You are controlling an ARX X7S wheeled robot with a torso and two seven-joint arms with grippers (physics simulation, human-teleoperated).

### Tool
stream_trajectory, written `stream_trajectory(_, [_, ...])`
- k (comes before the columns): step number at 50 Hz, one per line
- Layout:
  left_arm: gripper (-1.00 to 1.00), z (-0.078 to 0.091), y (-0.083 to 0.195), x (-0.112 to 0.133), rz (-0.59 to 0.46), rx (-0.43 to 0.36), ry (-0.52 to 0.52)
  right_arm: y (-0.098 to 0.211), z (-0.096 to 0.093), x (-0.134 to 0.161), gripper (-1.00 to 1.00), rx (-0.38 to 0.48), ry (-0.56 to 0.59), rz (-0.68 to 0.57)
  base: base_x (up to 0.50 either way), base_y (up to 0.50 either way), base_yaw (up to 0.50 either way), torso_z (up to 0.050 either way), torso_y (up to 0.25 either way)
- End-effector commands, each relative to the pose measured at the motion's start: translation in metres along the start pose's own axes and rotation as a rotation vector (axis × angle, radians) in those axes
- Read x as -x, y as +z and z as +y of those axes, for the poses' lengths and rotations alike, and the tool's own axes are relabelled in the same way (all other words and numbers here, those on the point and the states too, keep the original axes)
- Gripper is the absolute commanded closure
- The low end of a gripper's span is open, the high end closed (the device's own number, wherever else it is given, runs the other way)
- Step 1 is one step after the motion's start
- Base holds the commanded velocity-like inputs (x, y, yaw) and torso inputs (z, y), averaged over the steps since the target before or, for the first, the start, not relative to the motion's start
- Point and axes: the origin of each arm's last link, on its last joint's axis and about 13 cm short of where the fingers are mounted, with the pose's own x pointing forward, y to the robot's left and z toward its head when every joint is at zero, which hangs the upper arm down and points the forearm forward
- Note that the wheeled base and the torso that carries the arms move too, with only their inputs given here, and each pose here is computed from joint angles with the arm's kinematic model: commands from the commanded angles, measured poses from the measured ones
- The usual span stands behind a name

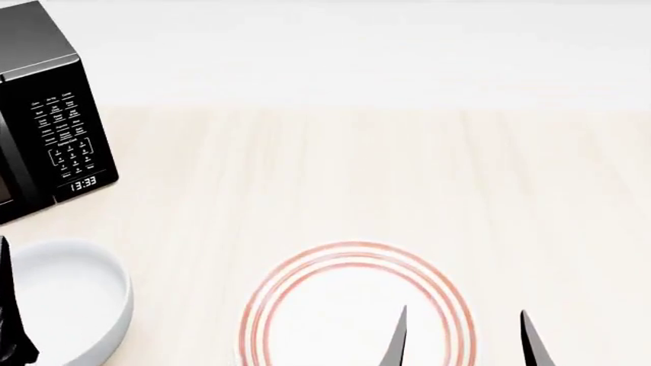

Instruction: Pick up the white bowl and put it on the plate.

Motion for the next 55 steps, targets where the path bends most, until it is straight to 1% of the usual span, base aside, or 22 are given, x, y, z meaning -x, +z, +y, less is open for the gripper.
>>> stream_trajectory(1, [-1.00, 0.021, 0.008, -0.014, 0.203, 0.051, 0.047, 0.001, 0.000, 0.002, -1.00, 0.003, 0.002, 0.003, 0.00, 0.00, 0.00, 0.000, 0.000])
stream_trajectory(4, [-1.00, 0.026, 0.007, -0.020, 0.247, 0.053, 0.045, 0.000, 0.000, 0.002, -1.00, 0.004, 0.000, 0.004, 0.00, 0.00, 0.00, 0.000, 0.000])
stream_trajectory(5, [-1.00, 0.028, 0.005, -0.023, 0.278, 0.071, 0.043, 0.001, 0.000, 0.002, -1.00, 0.002, 0.003, 0.005, 0.00, 0.00, 0.00, 0.000, 0.000])
stream_trajectory(7, [-1.00, 0.030, 0.001, -0.025, 0.299, 0.084, 0.057, 0.001, 0.001, 0.003, -1.00, 0.005, 0.008, 0.004, 0.00, 0.00, 0.00, 0.000, 0.000])
stream_trajectory(10, [-1.00, 0.035, -0.012, -0.030, 0.377, 0.137, 0.067, 0.000, 0.001, 0.002, -1.00, 0.004, 0.009, 0.006, 0.00, 0.00, 0.00, 0.000, 0.000])
stream_trajectory(12, [-1.00, 0.037, -0.014, -0.032, 0.395, 0.152, 0.066, 0.000, 0.000, 0.003, -1.00, 0.003, 0.009, 0.006, 0.00, 0.00, 0.00, 0.000, 0.000])
stream_trajectory(14, [-1.00, 0.039, -0.018, -0.033, 0.423, 0.197, 0.065, 0.001, 0.001, 0.003, -1.00, 0.004, 0.015, 0.009, 0.00, 0.00, 0.00, 0.000, 0.000])
stream_trajectory(16, [-1.00, 0.039, -0.021, -0.033, 0.448, 0.222, 0.069, 0.001, 0.001, 0.003, -1.00, 0.004, 0.019, 0.008, 0.00, 0.00, 0.00, 0.000, 0.000])
stream_trajectory(22, [-1.00, 0.044, -0.025, -0.040, 0.482, 0.215, 0.094, 0.001, 0.000, 0.003, -1.00, 0.004, 0.018, 0.009, 0.00, 0.00, 0.00, 0.000, 0.000])
stream_trajectory(29, [-1.00, 0.047, -0.033, -0.046, 0.523, 0.233, 0.102, -0.001, 0.001, 0.003, -1.00, 0.004, 0.030, 0.014, 0.00, 0.00, 0.00, 0.000, 0.000])
stream_trajectory(31, [-1.00, 0.048, -0.034, -0.047, 0.528, 0.228, 0.105, -0.001, 0.002, 0.003, -1.00, 0.003, 0.032, 0.014, 0.00, 0.00, 0.00, 0.000, 0.000])
stream_trajectory(33, [-1.00, 0.050, -0.035, -0.052, 0.541, 0.235, 0.116, -0.001, 0.002, 0.003, -1.00, 0.004, 0.034, 0.016, 0.00, 0.00, 0.00, 0.000, 0.000])
stream_trajectory(39, [-1.00, 0.053, -0.038, -0.060, 0.553, 0.217, 0.123, -0.002, 0.001, 0.003, -1.00, 0.003, 0.036, 0.015, 0.00, 0.00, 0.00, 0.000, 0.000])
stream_trajectory(44, [-1.00, 0.057, -0.042, -0.065, 0.555, 0.201, 0.150, -0.002, 0.002, 0.003, -1.00, 0.005, 0.040, 0.016, 0.00, 0.00, 0.00, 0.000, 0.000])
stream_trajectory(50, [-1.00, 0.063, -0.043, -0.067, 0.547, 0.198, 0.187, -0.003, 0.002, 0.003, -1.00, 0.005, 0.041, 0.019, 0.00, 0.00, 0.00, 0.000, 0.000])
stream_trajectory(55, [-1.00, 0.064, -0.044, -0.069, 0.546, 0.199, 0.194, -0.003, 0.002, 0.003, -1.00, 0.004, 0.042, 0.018, 0.00, 0.00, 0.00, 0.000, 0.000])
